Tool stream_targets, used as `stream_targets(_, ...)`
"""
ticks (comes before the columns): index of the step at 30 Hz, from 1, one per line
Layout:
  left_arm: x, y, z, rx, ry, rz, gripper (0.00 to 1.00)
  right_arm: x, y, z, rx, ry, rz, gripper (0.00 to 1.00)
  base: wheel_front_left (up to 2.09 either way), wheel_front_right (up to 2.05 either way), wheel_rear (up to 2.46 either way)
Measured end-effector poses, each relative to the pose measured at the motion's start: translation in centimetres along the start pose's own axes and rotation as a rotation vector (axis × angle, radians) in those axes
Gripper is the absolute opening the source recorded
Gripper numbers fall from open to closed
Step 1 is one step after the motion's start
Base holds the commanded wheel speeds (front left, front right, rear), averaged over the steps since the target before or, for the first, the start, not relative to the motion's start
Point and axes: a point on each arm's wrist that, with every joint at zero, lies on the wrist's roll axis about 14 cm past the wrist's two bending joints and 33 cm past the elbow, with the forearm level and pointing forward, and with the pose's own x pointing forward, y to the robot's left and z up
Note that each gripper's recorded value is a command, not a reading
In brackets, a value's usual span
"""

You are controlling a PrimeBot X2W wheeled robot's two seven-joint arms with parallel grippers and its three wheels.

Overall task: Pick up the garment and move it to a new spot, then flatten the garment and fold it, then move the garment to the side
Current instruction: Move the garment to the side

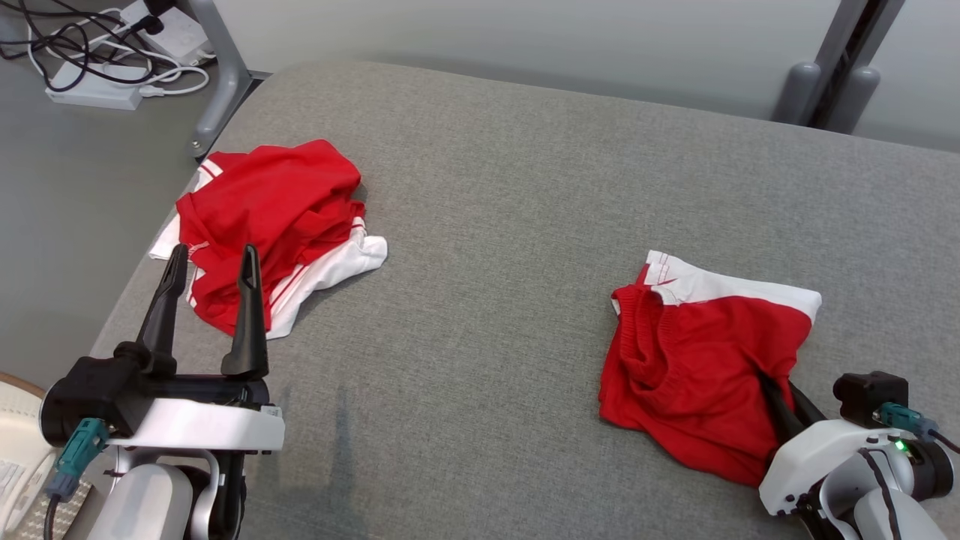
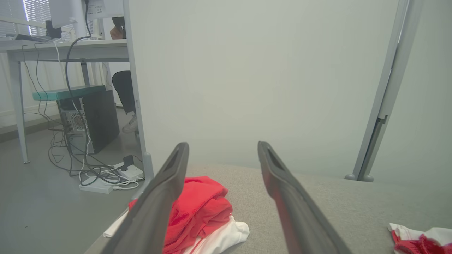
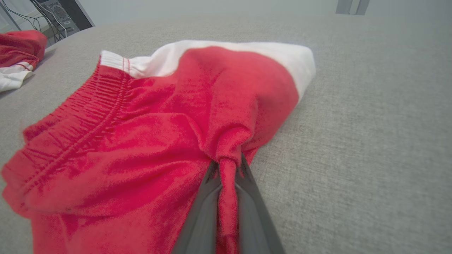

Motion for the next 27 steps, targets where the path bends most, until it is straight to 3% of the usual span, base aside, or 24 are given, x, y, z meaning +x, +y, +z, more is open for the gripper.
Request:
stream_targets(8,0.9,-1.6,-1.2,0.060,0.016,-0.066,1.00,-0.1,-0.9,0.9,-0.044,-0.027,0.002,0.00,0.00,0.00,0.00)
stream_targets(13,2.1,-3.9,-2.3,0.042,0.031,-0.122,1.00,-0.8,-3.0,1.5,-0.094,-0.040,-0.025,0.00,0.00,0.00,0.00)
stream_targets(27,7.2,-13.8,-6.8,0.021,0.068,-0.402,1.00,-6.4,-16.3,2.1,-0.259,0.000,-0.283,0.00,0.00,0.00,0.00)
